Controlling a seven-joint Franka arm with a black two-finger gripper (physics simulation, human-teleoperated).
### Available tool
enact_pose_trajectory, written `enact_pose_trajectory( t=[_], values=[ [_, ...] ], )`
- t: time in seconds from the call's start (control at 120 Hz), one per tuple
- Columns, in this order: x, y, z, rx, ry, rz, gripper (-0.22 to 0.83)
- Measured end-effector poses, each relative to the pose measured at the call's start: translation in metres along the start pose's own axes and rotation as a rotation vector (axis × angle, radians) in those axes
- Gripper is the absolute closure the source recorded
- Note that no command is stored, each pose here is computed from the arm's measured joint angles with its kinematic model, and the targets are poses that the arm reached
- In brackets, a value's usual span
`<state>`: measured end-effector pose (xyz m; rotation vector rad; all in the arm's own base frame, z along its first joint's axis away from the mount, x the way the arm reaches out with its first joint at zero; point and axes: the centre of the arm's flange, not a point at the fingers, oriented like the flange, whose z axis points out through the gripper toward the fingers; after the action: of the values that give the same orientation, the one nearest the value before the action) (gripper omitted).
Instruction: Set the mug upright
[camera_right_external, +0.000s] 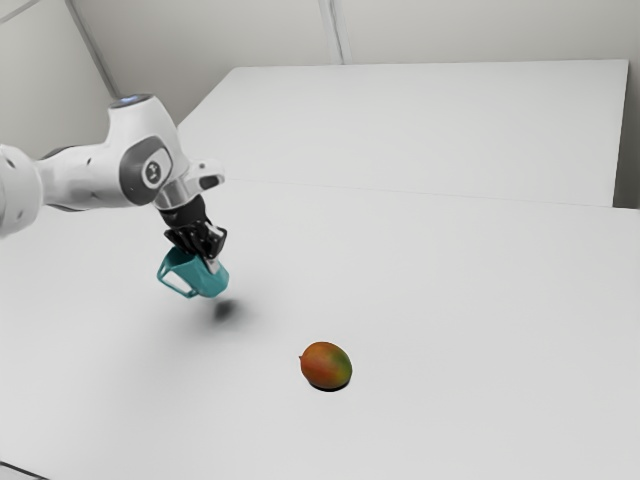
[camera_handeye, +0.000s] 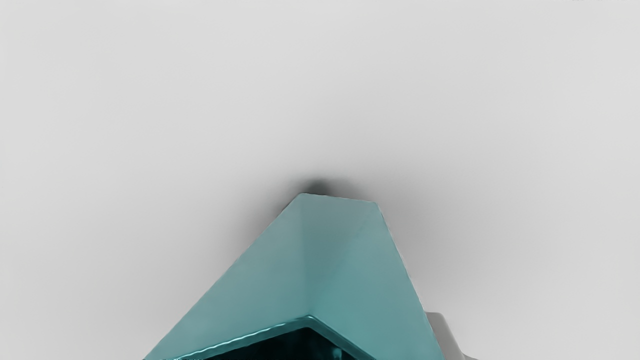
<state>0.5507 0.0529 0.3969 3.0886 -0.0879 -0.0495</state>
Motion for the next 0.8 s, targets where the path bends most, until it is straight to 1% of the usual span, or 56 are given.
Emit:
enact_pose_trajectory(
  t=[0.092,0.2,0.4,0.633,0.658,0.8],
  values=[
    [0.001,0.006,0.004,0.041,0.022,0.028,0.78],
    [0.001,0.009,0.012,0.062,0.028,0.039,0.78],
    [0.006,0.003,0.042,0.070,-0.002,0.024,0.78],
    [0.011,0.002,0.061,0.073,-0.006,0.016,0.78],
    [0.011,0.002,0.061,0.072,-0.005,0.015,0.74],
    [0.012,0.007,0.054,0.067,0.009,0.020,0.42]
  ],
)
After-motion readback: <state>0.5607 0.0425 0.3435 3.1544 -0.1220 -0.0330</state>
